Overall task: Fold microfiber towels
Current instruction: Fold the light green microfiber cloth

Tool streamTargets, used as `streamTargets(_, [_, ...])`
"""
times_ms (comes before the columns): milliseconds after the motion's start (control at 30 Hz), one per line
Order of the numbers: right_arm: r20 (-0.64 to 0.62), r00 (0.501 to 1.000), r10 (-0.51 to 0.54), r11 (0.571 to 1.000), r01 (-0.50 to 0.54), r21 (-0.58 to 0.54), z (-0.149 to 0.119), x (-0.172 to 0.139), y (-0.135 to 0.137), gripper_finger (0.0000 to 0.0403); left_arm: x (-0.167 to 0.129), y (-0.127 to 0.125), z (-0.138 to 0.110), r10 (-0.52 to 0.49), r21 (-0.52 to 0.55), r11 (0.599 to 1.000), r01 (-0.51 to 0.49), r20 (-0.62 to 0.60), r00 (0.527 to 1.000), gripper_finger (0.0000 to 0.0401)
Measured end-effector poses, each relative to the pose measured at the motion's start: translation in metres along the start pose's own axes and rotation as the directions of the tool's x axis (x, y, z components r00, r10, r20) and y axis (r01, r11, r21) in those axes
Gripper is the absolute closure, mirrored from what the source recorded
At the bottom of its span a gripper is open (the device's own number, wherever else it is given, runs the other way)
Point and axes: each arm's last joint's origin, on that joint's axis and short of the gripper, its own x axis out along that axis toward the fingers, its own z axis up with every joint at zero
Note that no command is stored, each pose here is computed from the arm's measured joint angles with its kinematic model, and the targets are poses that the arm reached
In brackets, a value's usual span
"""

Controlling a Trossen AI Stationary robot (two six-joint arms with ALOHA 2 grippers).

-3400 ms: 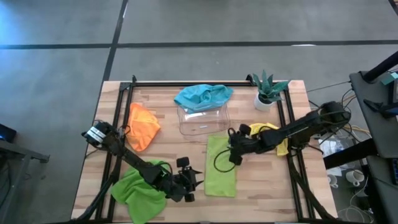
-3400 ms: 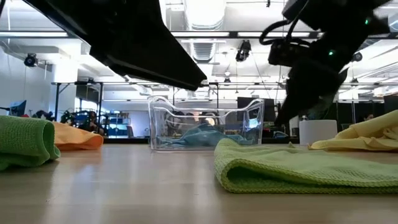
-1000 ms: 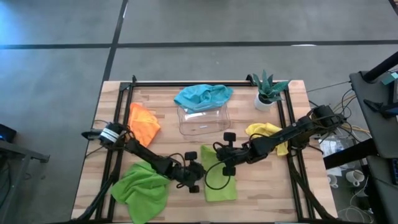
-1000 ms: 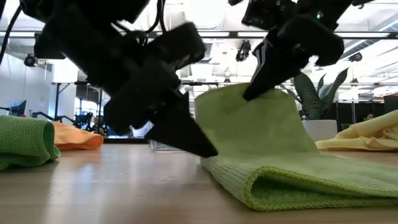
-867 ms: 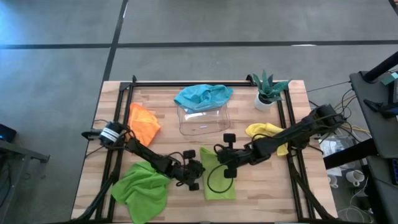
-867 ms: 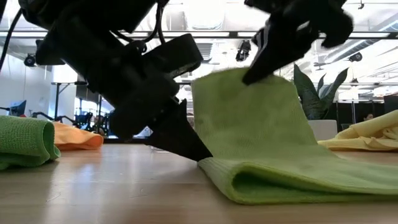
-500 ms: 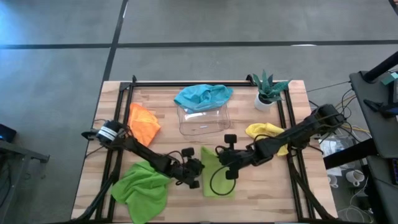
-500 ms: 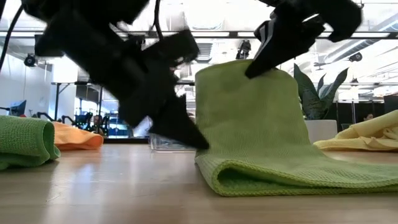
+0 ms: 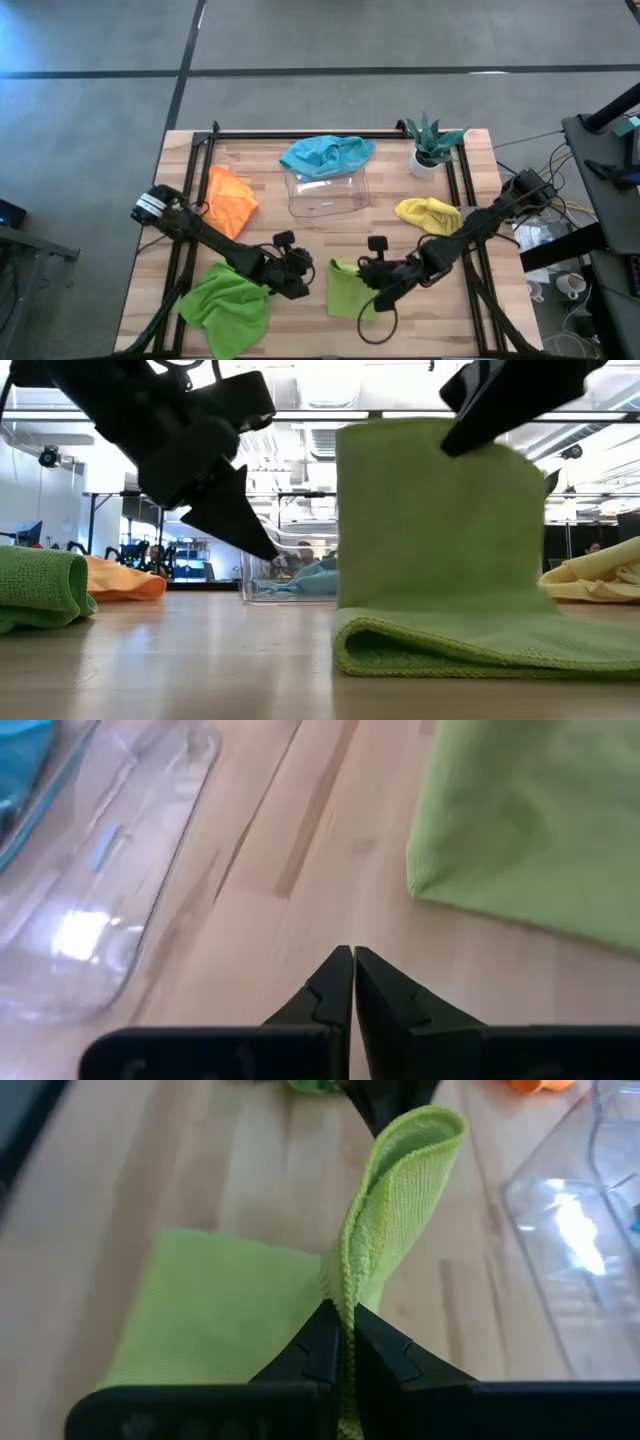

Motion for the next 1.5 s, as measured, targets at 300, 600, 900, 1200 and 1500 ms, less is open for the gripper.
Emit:
streamTargets(300, [-0.034,0.999,0.02,0.999,-0.019,0.032,-0.008,0.008,0.02,0.0391,0.022,-0.038,-0.002,-0.376,0.02,0.927,0.376,0.089,0.922,0.0401])
streamTargets(600, [-0.055,0.998,0.011,1.0,-0.009,0.025,-0.012,0.016,0.021,0.039,0.057,-0.049,-0.013,-0.347,0.031,0.938,0.345,0.116,0.931,0.0401])
streamTargets(900, [-0.018,0.993,0.115,0.992,-0.114,0.053,-0.013,0.016,0.04,0.039,0.077,-0.03,-0.013,-0.308,-0.052,0.948,0.314,0.094,0.947,0.0401])
streamTargets(1200, [-0.029,0.991,0.132,0.986,-0.128,0.109,-0.024,0.043,0.052,0.039,0.077,-0.029,-0.015,-0.306,-0.052,0.949,0.311,0.088,0.948,0.0401])
streamTargets(1500, [-0.083,0.987,0.14,0.988,-0.134,0.071,-0.033,0.051,0.055,0.039,0.077,-0.029,-0.016,-0.315,-0.049,0.946,0.32,0.08,0.946,0.0401])
